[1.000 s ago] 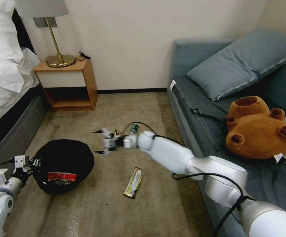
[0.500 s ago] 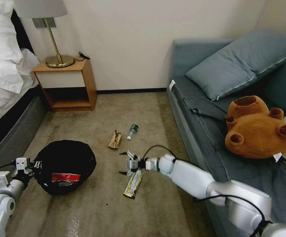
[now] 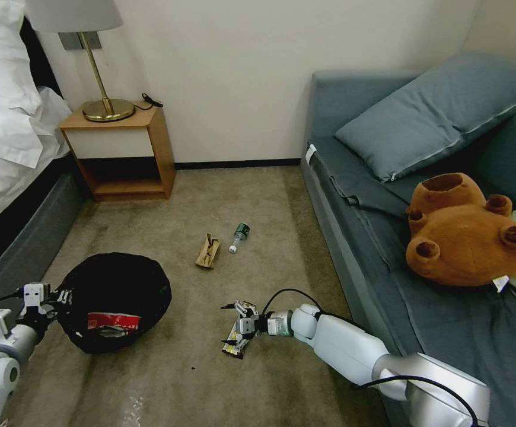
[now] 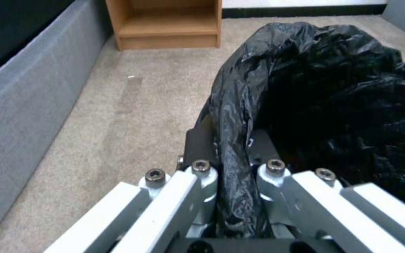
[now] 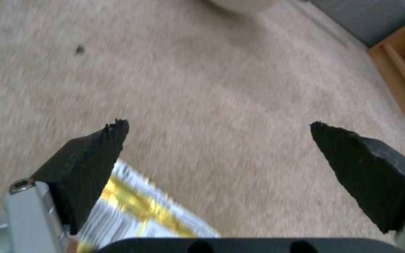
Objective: Pick up the trash bin, then pick up the garbage on the floor and place it into the trash bin.
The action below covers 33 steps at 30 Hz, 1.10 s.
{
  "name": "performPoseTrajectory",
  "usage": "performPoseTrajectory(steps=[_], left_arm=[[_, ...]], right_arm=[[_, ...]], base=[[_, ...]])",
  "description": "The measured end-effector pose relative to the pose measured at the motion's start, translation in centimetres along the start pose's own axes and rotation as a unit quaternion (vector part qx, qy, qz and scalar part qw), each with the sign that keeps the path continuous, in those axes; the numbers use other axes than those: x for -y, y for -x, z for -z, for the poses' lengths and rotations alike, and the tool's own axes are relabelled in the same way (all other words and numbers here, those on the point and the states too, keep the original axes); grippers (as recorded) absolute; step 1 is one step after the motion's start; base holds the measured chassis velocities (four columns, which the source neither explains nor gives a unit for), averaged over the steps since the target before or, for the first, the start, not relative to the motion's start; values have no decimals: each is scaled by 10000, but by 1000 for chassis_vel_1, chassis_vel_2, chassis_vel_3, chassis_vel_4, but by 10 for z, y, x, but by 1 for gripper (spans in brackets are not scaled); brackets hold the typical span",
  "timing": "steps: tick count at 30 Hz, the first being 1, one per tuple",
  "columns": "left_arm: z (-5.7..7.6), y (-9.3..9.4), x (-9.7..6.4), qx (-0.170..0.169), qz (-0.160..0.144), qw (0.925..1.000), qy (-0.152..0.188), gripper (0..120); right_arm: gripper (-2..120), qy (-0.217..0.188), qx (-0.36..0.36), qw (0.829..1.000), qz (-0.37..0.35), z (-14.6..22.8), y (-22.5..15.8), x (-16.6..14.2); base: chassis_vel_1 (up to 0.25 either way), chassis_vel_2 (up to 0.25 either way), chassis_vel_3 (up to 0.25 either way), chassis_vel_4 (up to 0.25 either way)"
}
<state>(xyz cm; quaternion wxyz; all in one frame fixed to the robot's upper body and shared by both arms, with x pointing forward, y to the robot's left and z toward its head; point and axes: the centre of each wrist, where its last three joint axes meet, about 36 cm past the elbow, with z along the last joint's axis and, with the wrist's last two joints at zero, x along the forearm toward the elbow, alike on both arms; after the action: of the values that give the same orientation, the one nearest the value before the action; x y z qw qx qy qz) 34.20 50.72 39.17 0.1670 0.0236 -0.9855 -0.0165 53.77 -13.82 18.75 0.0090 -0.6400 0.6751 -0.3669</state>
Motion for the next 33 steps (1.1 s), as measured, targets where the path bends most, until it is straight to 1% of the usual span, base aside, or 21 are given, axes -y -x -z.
performPoseTrajectory(steps=[4, 6, 7, 8, 13, 16, 17, 20, 21, 26, 33], left_arm=[[1, -2, 0, 3, 5, 10000, 8, 5], [1, -4, 0, 10, 13, 10000, 10, 5], [1, -4, 0, 10, 13, 10000, 10, 5], [1, -4, 1, 9, 10, 10000, 6, 5], [0, -7, 4, 19, -7, 10000, -6, 5], [-3, -12, 5, 1, 7, 10000, 1, 5], [-3, -12, 5, 1, 7, 10000, 1, 5], [-4, -19, 4, 14, 19, 10000, 16, 5], [-4, -19, 4, 14, 19, 10000, 16, 5], [-4, -28, 4, 41, 24, 10000, 44, 5], [-9, -33, 6, 20, 24, 10000, 74, 5]], right_arm=[[100, -65, -58, 10000, -9, -3, -3, -2], [100, -227, -178, 9995, -144, -7, -6, -3], [100, -227, -178, 9995, -144, -7, -6, -3], [100, -336, -261, 9987, -271, -9, -8, -4], [100, -437, -389, 9972, -474, -11, -8, -9], [100, -855, -646, 9921, -658, -14, -12, -9], [100, -855, -646, 9921, -658, -14, -12, -9], [100, -1116, -808, 9871, -817, -14, -16, -9], [100, -1116, -808, 9871, -817, -14, -16, -9], [100, -1424, -987, 9819, -769, -20, -29, -7], [100, -1573, -1100, 9790, -685, -29, -47, -12]], base=[[0, 0, 0, 0], [0, 0, 0, 0], [0, 0, 0, 0], [0, 0, 0, 0], [0, 0, 0, 0], [0, 0, 0, 0], [0, 0, 0, 0], [0, 0, 0, 0], [0, 0, 0, 0], [0, 0, 0, 0], [0, 0, 0, 0]])
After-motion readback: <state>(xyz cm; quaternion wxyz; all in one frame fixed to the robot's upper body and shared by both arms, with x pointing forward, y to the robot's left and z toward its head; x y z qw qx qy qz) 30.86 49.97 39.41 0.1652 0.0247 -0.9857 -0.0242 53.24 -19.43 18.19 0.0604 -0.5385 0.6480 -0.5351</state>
